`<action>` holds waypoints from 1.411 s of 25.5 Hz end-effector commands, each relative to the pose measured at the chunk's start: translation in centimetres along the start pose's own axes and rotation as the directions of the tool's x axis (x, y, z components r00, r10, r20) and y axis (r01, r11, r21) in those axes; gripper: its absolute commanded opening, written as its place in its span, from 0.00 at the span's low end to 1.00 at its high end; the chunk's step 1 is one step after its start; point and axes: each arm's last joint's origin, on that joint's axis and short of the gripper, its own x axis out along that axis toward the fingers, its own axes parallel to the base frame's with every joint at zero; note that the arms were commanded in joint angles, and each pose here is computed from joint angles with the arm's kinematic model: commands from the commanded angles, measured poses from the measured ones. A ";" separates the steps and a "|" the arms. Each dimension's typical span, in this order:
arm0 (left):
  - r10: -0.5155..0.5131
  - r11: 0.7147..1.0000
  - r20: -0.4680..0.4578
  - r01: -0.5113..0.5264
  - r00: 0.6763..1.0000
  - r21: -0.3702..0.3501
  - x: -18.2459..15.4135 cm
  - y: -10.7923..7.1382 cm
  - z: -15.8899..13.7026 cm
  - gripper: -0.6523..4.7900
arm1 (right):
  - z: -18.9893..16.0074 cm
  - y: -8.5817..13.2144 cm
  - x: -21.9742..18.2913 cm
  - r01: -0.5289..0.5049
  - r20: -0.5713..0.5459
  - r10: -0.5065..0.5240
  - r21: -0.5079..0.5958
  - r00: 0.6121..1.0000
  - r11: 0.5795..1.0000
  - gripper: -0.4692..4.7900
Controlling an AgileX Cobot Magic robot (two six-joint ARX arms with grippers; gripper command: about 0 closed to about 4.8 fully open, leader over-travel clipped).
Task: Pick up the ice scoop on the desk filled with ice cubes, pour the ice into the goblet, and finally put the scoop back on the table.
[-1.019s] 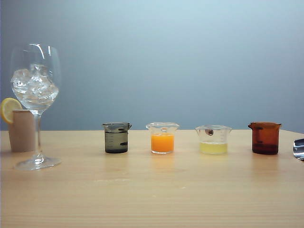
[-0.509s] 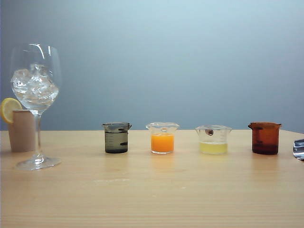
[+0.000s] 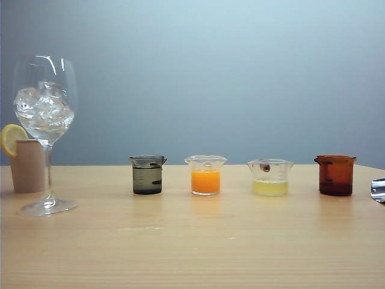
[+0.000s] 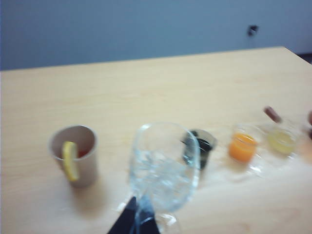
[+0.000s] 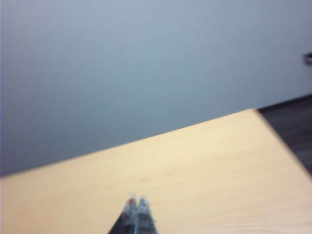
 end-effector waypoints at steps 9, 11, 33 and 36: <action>0.185 0.983 0.161 -0.182 0.969 -0.034 -1.6 0.0 -1.8 0.11 | -1.9 4.0 0.0 -0.061 -0.085 0.049 -0.148 0.995 0.987 0.07; 0.209 0.978 0.182 -0.206 0.961 -0.034 -1.8 0.0 -2.7 0.11 | -2.1 4.3 0.0 -0.080 -0.097 0.065 -0.161 0.993 0.984 0.07; 0.298 0.954 0.265 -0.295 0.917 -0.053 0.5 0.6 -9.5 0.11 | -7.1 2.4 -2.2 -0.044 -0.124 0.019 -0.203 0.992 0.978 0.07; 0.294 0.956 0.294 -0.286 0.910 -0.068 1.2 0.7 -10.2 0.11 | -7.1 2.5 -2.2 -0.089 -0.139 0.062 -0.198 0.988 0.976 0.07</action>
